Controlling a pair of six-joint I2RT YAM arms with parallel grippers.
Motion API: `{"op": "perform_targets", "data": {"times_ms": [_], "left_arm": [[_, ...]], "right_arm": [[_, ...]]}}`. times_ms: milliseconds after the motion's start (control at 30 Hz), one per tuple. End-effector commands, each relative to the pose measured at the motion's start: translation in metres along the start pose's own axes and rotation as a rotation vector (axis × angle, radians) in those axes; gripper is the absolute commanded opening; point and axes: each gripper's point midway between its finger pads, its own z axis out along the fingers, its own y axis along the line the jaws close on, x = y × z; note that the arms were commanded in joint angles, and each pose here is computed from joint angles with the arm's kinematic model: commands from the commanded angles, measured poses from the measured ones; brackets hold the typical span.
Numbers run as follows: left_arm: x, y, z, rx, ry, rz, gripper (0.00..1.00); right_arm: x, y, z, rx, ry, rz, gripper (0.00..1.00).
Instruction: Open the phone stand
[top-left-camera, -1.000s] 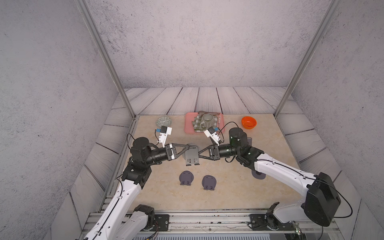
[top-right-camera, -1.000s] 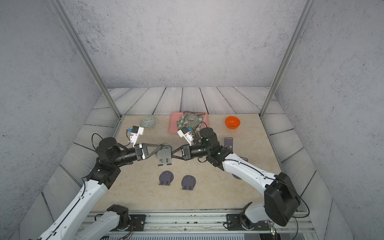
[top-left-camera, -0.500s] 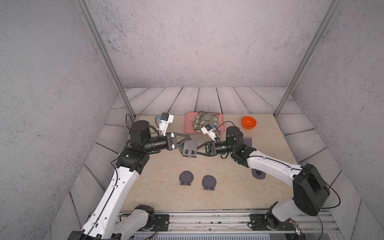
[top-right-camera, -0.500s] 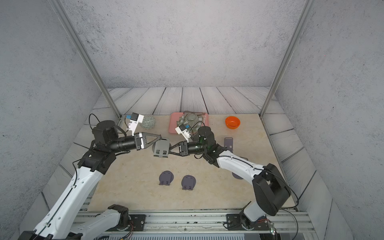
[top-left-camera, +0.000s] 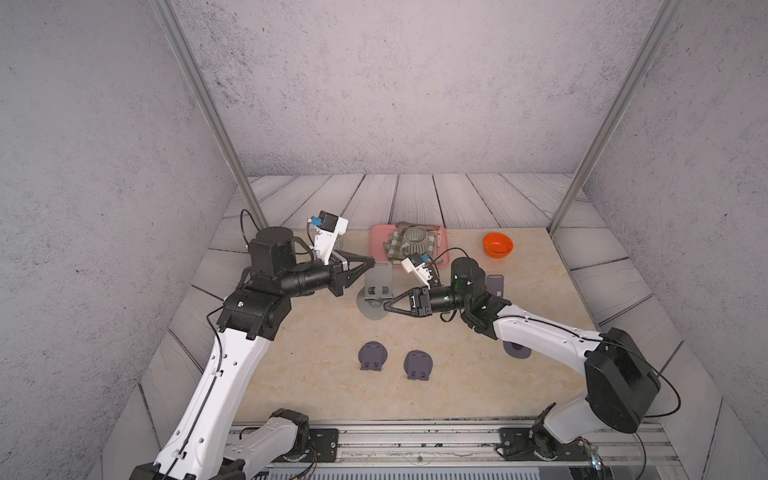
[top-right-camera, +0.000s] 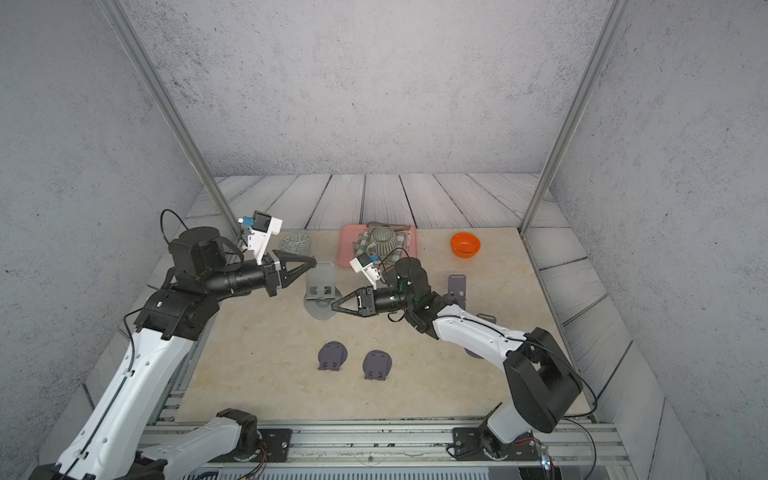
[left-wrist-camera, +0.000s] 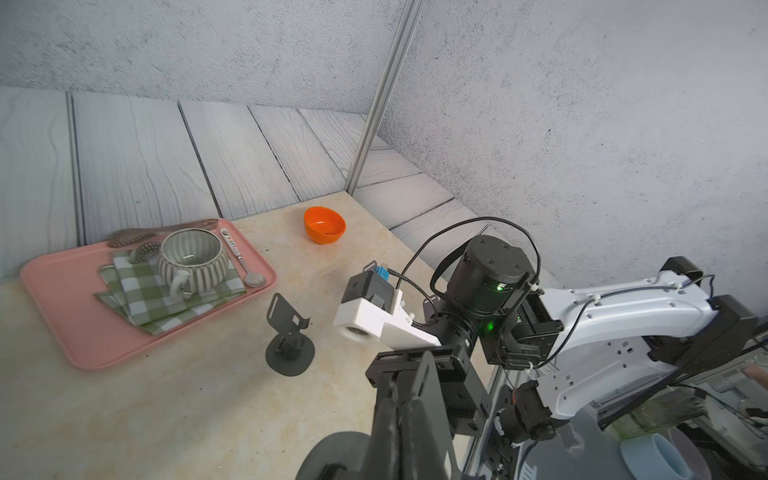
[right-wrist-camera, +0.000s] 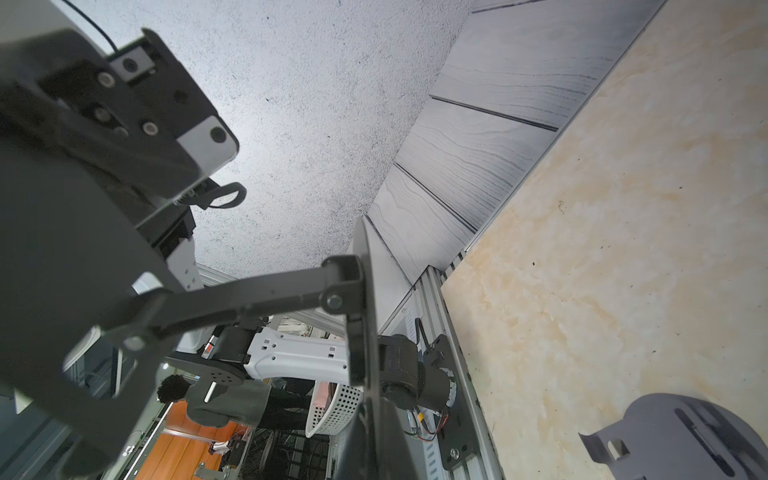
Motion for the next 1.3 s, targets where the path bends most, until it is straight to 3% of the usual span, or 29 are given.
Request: {"op": "perform_targets", "data": {"times_ms": [0, 133, 433, 667, 1267], "left_arm": [[-0.094, -0.039, -0.052, -0.096, -0.366, 0.438, 0.00], [-0.078, -0.054, -0.043, -0.015, -0.294, 0.459, 0.00], [-0.022, -0.045, -0.029, -0.019, -0.152, 0.457, 0.00], [0.009, -0.021, -0.030, -0.125, -0.116, 0.474, 0.00], [0.064, -0.009, 0.004, -0.080, 0.005, 0.422, 0.00]], "right_arm": [[0.080, -0.077, 0.004, 0.162, 0.189, 0.401, 0.00], [0.077, -0.082, 0.009, 0.149, 0.198, 0.420, 0.00], [0.056, -0.084, 0.019, 0.122, 0.186, 0.433, 0.00], [0.043, -0.084, 0.018, 0.110, 0.150, 0.457, 0.00], [0.007, -0.069, 0.016, 0.065, 0.079, 0.446, 0.00]]}}
